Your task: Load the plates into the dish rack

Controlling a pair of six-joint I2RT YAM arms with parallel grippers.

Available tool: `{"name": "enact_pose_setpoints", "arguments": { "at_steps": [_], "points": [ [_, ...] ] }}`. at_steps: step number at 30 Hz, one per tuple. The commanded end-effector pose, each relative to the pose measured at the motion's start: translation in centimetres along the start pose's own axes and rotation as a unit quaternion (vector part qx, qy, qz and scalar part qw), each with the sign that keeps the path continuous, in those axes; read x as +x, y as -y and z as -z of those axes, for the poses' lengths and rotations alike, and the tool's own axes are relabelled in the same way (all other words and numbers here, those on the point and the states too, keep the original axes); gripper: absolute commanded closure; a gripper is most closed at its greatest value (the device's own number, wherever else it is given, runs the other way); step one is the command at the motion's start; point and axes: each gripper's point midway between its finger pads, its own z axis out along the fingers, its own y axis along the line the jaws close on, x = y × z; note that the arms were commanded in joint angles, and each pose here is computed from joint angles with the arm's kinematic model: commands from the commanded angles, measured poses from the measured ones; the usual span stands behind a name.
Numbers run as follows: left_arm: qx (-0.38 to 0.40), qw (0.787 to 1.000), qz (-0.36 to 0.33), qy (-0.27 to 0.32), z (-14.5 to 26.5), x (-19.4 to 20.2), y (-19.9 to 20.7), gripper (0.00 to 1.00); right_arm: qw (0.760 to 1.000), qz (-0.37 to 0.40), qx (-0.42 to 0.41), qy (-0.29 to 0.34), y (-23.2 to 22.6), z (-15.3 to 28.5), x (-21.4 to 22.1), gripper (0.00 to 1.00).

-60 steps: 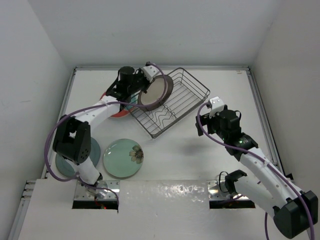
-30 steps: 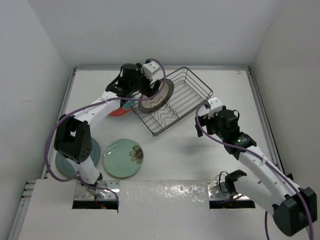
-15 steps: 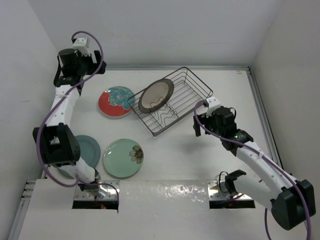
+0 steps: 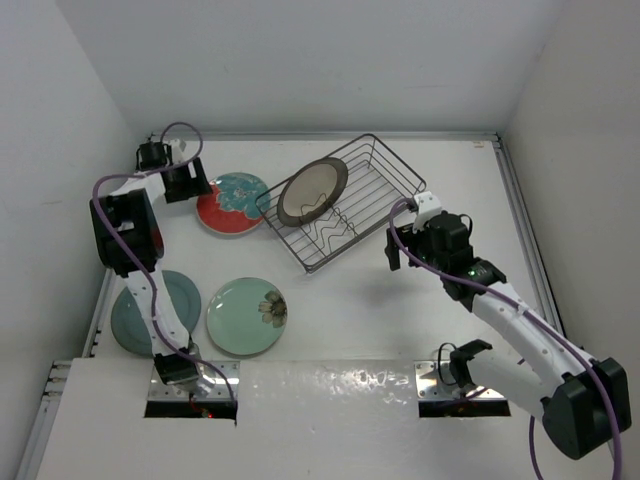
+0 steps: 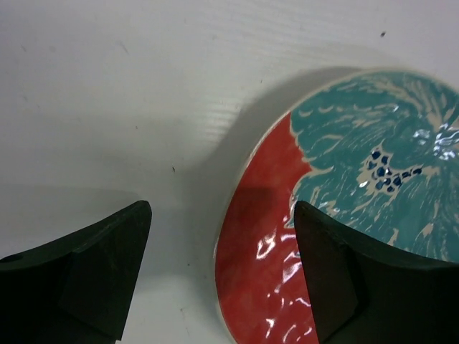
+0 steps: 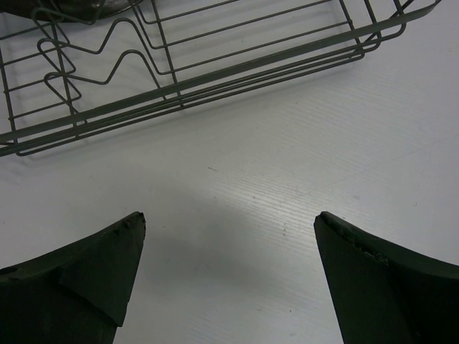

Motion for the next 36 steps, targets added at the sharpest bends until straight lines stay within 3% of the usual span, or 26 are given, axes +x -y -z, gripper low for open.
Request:
{"name": "enact_pose_setpoints", "arguments": {
  "at_steps": [1,5,10,18,21,24,25,26,32,36],
  "points": [
    [0.007,0.999,0.006,0.032,0.6,-2.2,-0.6,0.24,0.999,-0.003,-0.014,0.037,-0.6,0.3,-1.7,0.01],
    [0.081,0.997,0.017,-0.003,0.4,0.3,1.9,0.31,0.999,-0.003,-0.016,0.044,-0.7,0.2,-2.0,0.01],
    [0.096,0.994,0.036,-0.036,0.2,2.5,1.9,0.46,0.999,-0.002,-0.02,0.038,-0.8,0.2,-2.0,0.01],
    [0.105,0.99,0.065,-0.073,0.1,4.7,0.7,0.5,0.999,0.003,-0.018,0.046,-0.7,0.6,-2.2,0.01],
    [0.128,0.986,0.077,-0.08,-0.5,5.3,1.3,0.56,0.999,0.005,-0.018,0.047,-0.7,0.7,-2.2,0.01],
    [0.137,0.983,0.098,-0.079,-0.8,5.1,1.7,0.76,0.999,0.005,-0.019,0.046,-0.7,0.7,-2.2,0.01],
    [0.137,0.983,0.098,-0.077,-0.8,4.8,1.6,0.91,0.999,0.005,-0.018,0.047,-0.7,0.8,-2.2,0.01],
    [0.135,0.983,0.101,-0.078,-0.8,4.8,1.5,0.99,0.999,0.008,-0.018,0.047,-0.7,0.9,-2.2,0.01],
    [0.155,0.98,0.117,-0.042,1.3,2.3,1.0,1.0,0.998,0.008,-0.014,0.053,-0.5,1.2,-2.4,0.01],
    [0.159,0.983,0.092,0.024,5.4,-2.1,0.7,1.0,0.998,0.008,-0.031,0.055,-1.1,1.2,-2.5,0.01]
  ]
}}
